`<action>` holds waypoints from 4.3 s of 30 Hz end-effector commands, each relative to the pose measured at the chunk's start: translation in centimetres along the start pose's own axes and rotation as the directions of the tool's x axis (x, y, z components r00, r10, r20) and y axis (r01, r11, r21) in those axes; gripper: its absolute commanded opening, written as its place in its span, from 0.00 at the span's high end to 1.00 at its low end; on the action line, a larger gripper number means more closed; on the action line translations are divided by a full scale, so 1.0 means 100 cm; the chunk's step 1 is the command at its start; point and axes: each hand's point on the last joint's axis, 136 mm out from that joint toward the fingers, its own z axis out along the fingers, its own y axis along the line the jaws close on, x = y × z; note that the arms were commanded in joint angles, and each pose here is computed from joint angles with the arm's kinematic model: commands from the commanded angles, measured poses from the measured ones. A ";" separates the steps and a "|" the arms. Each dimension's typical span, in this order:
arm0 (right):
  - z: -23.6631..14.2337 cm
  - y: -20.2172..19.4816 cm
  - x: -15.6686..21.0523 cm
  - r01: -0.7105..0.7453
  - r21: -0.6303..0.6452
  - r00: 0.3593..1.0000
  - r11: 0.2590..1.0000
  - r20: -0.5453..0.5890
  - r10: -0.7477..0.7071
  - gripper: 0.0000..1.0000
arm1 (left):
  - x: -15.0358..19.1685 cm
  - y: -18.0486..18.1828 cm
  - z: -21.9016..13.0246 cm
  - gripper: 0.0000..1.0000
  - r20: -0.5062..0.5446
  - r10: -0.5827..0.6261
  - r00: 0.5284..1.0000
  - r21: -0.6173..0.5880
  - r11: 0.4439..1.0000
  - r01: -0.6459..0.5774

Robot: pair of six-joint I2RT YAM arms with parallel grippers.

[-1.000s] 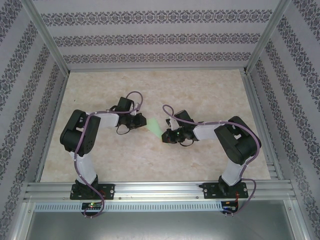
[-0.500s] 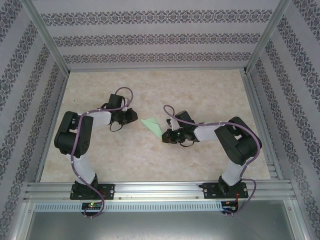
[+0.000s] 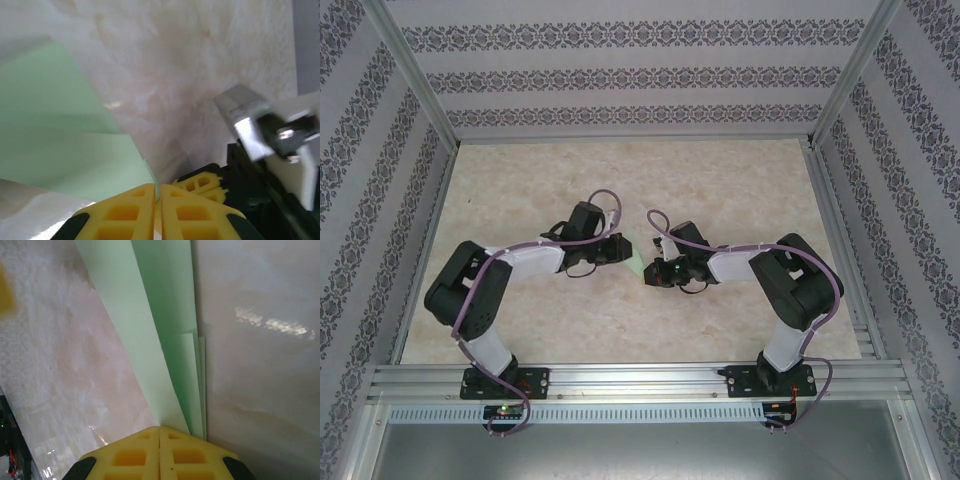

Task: Fold a paper plane with a square sheet of paper (pick it up from the middle)
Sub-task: Fold the wing for the fifth time at the center of the table, then turn over a paper plane at the center of the table.

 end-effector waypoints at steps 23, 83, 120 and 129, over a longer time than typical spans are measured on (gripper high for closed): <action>-0.002 -0.077 0.074 -0.182 0.274 0.963 0.944 -0.143 0.227 0.93 | -0.041 0.129 -0.012 0.89 0.113 -0.216 0.970 -0.330 0.912 0.242; -0.135 -0.073 -0.053 -0.315 0.378 0.861 0.870 0.499 0.095 0.22 | 0.004 0.005 -0.008 0.49 0.007 -0.066 0.998 -0.653 0.756 0.054; -0.160 -0.004 -0.070 -0.123 0.108 0.836 0.987 0.547 0.045 0.27 | -0.046 -0.091 0.004 1.00 0.083 0.107 0.991 -0.112 0.989 -0.098; -0.137 0.004 -0.067 -0.113 0.122 0.873 0.986 0.486 0.039 0.44 | -0.031 -0.078 0.025 1.00 0.014 0.023 1.000 0.008 1.000 -0.023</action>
